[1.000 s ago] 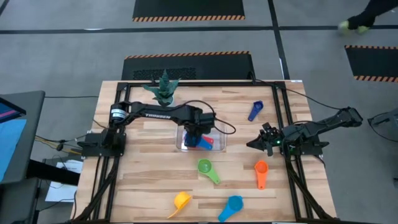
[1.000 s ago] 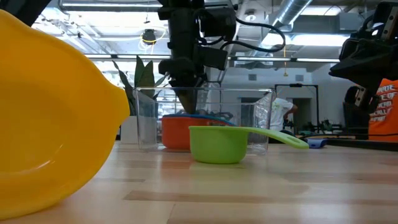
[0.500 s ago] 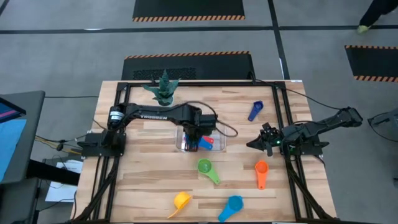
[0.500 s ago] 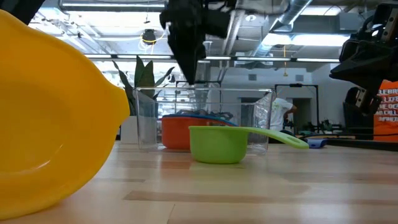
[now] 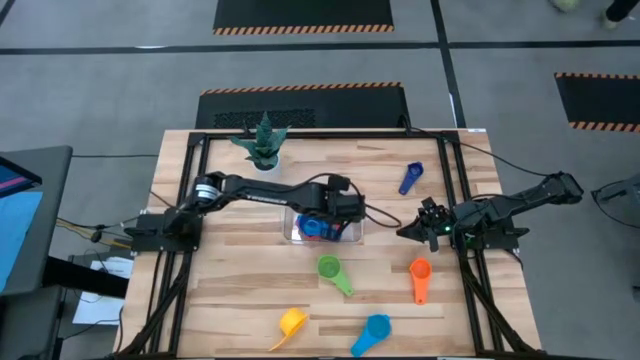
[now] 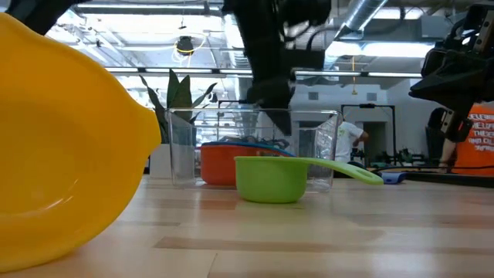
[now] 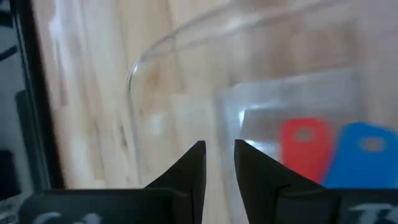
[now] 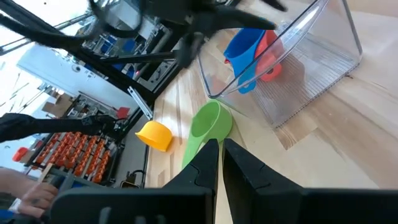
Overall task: Nest measuring cups in basket
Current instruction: Adjust the transparent bin
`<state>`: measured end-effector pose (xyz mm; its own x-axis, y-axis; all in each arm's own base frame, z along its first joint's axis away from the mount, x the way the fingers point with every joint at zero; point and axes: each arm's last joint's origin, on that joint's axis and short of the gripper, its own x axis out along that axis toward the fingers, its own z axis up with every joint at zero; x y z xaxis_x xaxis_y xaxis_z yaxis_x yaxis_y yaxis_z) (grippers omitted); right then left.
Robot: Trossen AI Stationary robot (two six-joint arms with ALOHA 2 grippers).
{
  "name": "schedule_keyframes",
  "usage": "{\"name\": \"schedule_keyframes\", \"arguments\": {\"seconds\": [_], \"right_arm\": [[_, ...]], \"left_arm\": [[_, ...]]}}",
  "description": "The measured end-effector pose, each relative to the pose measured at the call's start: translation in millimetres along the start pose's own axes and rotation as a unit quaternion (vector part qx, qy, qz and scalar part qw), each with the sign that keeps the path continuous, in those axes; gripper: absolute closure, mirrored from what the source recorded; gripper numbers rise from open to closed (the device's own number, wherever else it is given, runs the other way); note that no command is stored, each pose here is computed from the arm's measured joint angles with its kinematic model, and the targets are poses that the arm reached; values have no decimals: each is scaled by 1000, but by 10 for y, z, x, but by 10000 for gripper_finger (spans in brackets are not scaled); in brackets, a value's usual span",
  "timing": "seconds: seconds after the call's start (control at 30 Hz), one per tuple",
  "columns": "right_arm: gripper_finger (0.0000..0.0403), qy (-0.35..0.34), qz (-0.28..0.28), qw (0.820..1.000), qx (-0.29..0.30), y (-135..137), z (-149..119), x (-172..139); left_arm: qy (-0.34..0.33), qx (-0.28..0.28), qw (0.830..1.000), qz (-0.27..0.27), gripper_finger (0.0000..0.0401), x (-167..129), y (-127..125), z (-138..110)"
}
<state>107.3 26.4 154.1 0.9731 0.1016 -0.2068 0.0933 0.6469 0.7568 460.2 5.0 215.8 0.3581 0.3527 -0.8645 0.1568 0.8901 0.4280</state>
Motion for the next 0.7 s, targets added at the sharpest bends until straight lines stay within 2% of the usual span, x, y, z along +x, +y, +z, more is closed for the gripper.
{"name": "schedule_keyframes", "arguments": {"seconds": [0.13, 0.27, 0.43, 0.7], "right_arm": [[356, 7, 5, 1000, 0, 2, -5, 0], [356, 20, 15, 1000, 0, 6, -14, 0], [356, 21, 15, 1000, -2, 6, -14, 0], [356, 21, 15, 1000, -3, 6, -15, 0]], "left_arm": [[16, 24, 999, -41, 329, 79, 15, -62], [22, 32, 999, -30, 329, 91, 4, -73], [33, 78, 994, -70, 329, 104, -30, -115], [42, 102, 991, -76, 329, 217, -106, -111]]}}
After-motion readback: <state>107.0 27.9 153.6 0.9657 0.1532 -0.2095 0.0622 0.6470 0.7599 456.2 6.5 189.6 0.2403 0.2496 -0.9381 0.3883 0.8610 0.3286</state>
